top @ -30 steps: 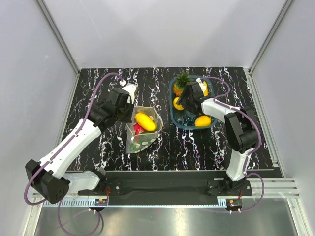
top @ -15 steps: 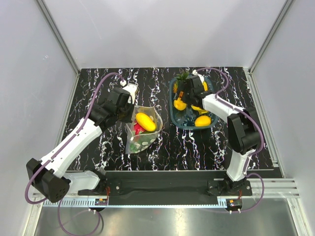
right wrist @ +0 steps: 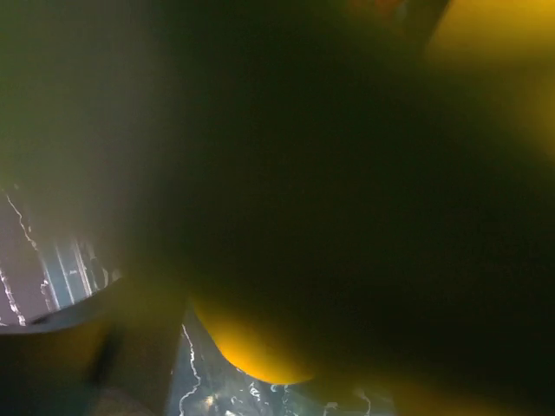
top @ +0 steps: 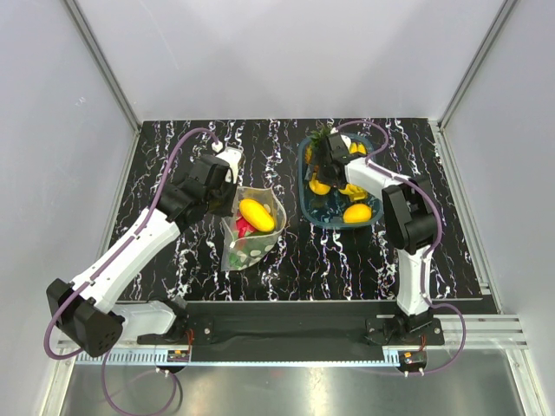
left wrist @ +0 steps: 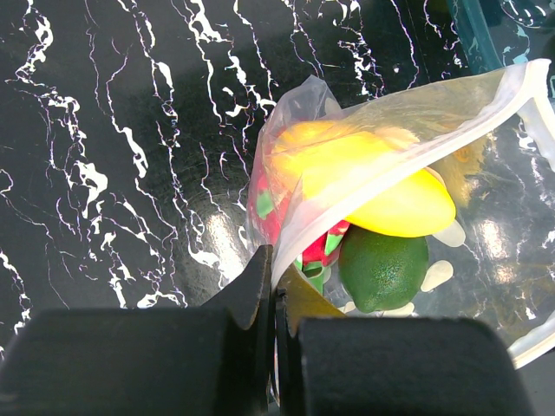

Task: Place the food in the zip-top bag and seal the zipper
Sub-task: Pick up the fake fruit from the bin.

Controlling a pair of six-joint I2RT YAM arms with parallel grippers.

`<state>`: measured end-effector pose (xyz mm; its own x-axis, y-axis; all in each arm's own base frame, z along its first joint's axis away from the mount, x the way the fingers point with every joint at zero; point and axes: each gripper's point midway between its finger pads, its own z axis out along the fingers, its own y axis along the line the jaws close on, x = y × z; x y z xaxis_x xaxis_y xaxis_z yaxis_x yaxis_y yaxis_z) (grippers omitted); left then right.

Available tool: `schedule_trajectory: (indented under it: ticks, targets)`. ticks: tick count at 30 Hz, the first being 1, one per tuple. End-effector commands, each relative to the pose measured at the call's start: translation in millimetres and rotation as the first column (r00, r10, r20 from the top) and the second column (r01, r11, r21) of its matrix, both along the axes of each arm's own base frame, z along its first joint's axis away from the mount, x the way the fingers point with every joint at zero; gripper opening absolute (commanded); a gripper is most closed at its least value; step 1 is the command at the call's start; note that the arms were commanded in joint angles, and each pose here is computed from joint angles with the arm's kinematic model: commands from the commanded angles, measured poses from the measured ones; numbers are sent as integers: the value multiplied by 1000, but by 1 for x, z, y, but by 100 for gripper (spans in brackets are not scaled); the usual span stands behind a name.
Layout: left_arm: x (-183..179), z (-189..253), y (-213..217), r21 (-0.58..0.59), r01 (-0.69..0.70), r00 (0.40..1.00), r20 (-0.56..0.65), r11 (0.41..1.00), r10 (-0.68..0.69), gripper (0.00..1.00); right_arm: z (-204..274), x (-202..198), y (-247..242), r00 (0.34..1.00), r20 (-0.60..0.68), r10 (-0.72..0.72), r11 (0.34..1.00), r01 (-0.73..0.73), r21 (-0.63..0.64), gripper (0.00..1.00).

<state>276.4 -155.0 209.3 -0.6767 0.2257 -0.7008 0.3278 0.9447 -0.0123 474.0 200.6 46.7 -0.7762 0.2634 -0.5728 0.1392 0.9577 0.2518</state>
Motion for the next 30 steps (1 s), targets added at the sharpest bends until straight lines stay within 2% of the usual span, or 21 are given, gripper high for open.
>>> schedule_trajectory:
  ticks: [1,4,5,9,12,14,15,18,20,24,25,28,30]
  targets:
    - [4,4,-2,-6,12,1000,12,1000,-12,2,5,6,-6,1000,16,-24,998,23,55,75]
    - [4,3,-3,-5,14,1000,9,1000,-13,2,15,5,-8,999,33,-26,998,24,61,67]
    - [4,3,-3,-5,15,1000,11,1000,-15,2,20,6,-7,998,52,-26,997,22,72,58]
    - [4,3,-2,-4,14,1000,11,1000,-13,2,60,-9,-6,991,136,6,993,-22,119,52]
    - [4,3,-2,-4,15,1000,10,1000,-15,2,94,-24,-6,975,216,43,989,-73,132,49]
    - [4,3,-3,-7,17,1000,10,1000,-17,2,104,-39,-3,963,252,91,986,-122,113,49]
    - [4,2,-3,-6,17,1000,7,1000,-17,2,127,-47,-1,948,302,102,982,-145,122,49]
    - [4,4,-3,-9,18,1000,10,1000,-18,2,158,-73,5,917,367,158,967,-219,131,49]
    - [4,3,-4,-8,19,1000,7,1000,-19,2,172,-91,14,897,388,212,944,-291,156,48]
    - [3,3,-4,-10,20,1000,8,1000,-20,2,217,-141,46,798,481,364,864,-482,147,45]
    - [3,3,-4,-10,20,1000,8,1000,-20,2,224,-160,64,753,500,427,827,-549,121,45]
    - [3,3,-4,-9,20,1000,7,1000,-20,2,243,-193,80,699,527,483,769,-626,127,47]
    - [3,4,-3,-9,19,1000,9,1000,-19,2,250,-212,88,674,532,512,711,-681,178,47]
